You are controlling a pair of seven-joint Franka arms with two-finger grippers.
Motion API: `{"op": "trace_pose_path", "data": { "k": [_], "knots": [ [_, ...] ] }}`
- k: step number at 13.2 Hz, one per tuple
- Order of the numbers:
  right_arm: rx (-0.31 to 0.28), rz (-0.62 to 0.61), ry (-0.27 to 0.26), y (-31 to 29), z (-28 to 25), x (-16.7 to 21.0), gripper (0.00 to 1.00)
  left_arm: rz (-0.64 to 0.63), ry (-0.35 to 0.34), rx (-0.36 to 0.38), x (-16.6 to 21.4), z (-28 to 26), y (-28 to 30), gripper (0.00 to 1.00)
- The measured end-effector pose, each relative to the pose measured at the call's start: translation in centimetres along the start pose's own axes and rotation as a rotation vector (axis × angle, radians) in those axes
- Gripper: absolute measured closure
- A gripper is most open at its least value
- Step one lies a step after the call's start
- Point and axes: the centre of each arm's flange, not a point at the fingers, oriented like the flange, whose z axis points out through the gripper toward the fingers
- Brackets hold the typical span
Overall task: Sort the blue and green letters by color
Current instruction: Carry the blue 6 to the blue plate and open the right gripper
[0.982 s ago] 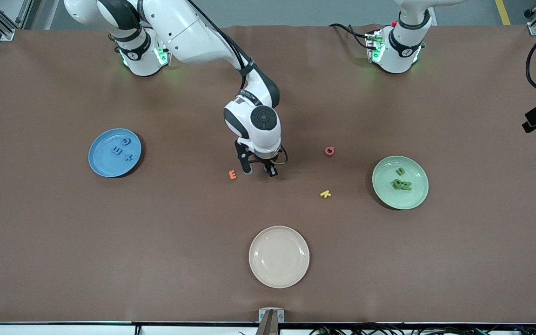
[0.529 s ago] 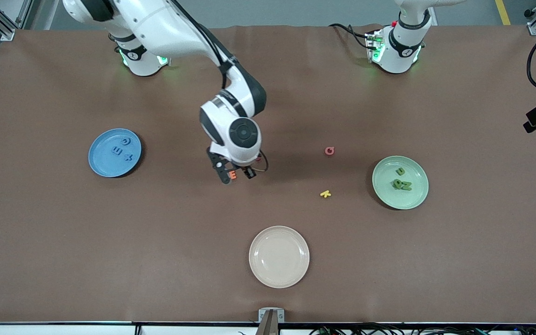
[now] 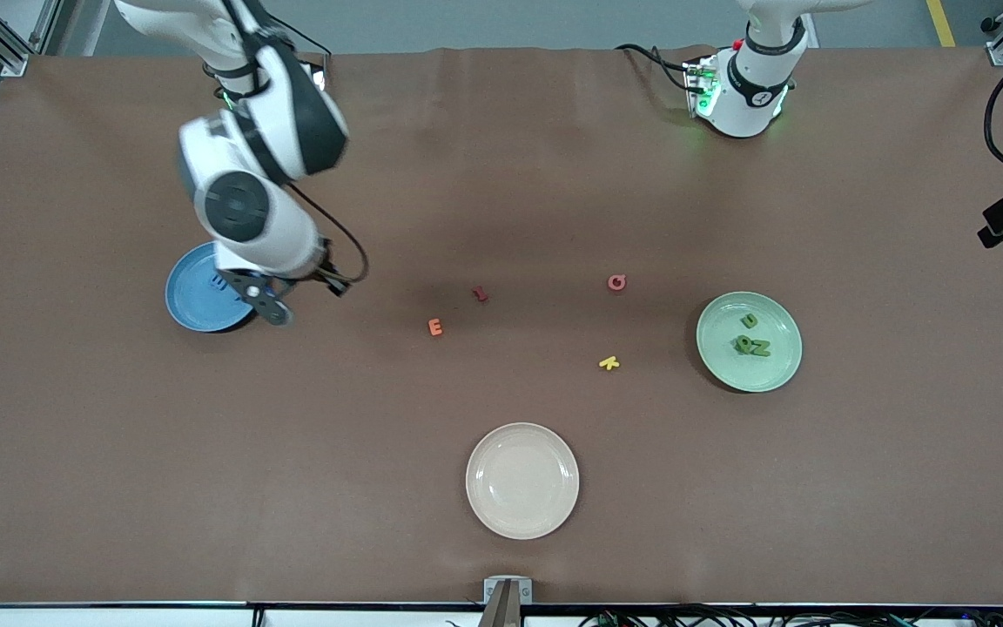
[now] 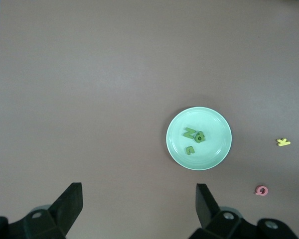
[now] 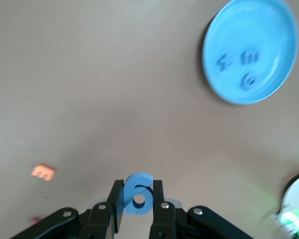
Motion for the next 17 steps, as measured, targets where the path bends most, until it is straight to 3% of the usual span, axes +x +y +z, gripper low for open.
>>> {"op": "trace_pose_path", "data": {
  "k": [6,13,15,17],
  "knots": [
    [-0.026,-0.125,-0.02,10.8,4.0,5.2,0.73,0.062,-0.02,-0.003,-0.9,-0.4,3.3,0.0],
    [0.047,-0.206,0.054,17.3,12.3,10.0,0.73,0.119,-0.038,-0.06,-1.9,-0.3,6.8,0.0],
    [0.046,-0.203,0.05,18.5,14.5,11.0,0.73,0.131,-0.04,-0.061,-2.1,-0.3,7.5,0.0],
    [0.037,-0.203,0.036,18.5,15.7,11.3,0.55,0.135,-0.038,-0.061,-2.2,-0.3,7.8,0.0]
  ]
}}
